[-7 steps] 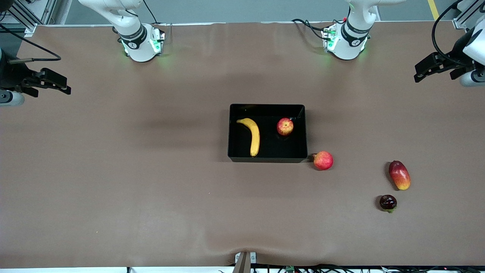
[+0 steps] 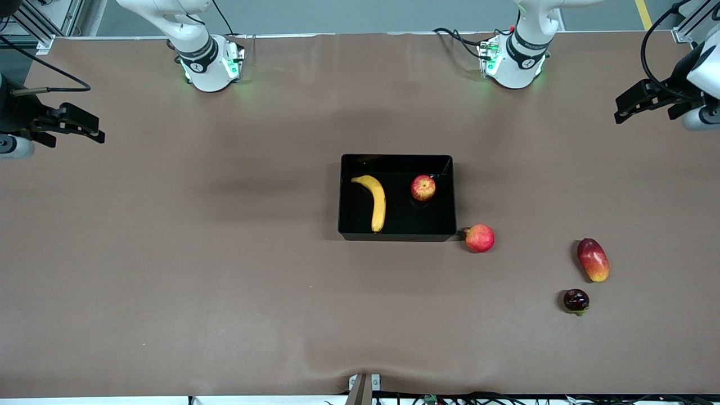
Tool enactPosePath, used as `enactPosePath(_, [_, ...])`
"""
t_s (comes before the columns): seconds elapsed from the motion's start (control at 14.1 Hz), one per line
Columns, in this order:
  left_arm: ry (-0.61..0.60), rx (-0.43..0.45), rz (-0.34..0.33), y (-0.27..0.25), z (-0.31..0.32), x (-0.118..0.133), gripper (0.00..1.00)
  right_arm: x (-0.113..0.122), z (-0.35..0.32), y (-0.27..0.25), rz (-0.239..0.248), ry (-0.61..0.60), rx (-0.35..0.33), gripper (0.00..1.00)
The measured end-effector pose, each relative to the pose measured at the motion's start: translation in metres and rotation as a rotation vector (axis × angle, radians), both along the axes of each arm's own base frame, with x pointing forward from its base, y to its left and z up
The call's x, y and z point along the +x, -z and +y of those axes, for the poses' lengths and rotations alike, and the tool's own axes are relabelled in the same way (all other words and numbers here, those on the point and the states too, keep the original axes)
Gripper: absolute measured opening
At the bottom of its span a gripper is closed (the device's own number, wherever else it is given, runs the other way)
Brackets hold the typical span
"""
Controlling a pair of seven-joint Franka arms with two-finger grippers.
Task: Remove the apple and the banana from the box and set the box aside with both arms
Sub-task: 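Move the left gripper toward the red apple inside the black box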
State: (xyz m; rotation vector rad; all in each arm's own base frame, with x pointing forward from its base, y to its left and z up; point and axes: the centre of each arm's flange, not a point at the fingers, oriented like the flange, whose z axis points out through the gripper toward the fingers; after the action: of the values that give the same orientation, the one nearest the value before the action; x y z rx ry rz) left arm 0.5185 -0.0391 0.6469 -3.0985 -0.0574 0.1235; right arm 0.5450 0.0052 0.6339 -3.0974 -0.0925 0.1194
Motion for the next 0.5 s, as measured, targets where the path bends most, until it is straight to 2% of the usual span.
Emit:
enactPosePath(0.14, [0.009,0.003,0.043,0.023,-0.016,0.012,1.0,0.003,0.001,-0.002,-0.026,-0.002,0.001,1.0])
enactPosePath(0.36, [-0.039,0.026,0.117,0.075,-0.073,0.03,1.0,0.005,0.004,-0.003,-0.044,-0.006,0.001,1.0])
enactPosePath(0.5, [-0.084,0.031,0.114,0.107,-0.113,0.038,1.0,0.005,0.004,-0.003,-0.046,-0.006,0.001,1.0])
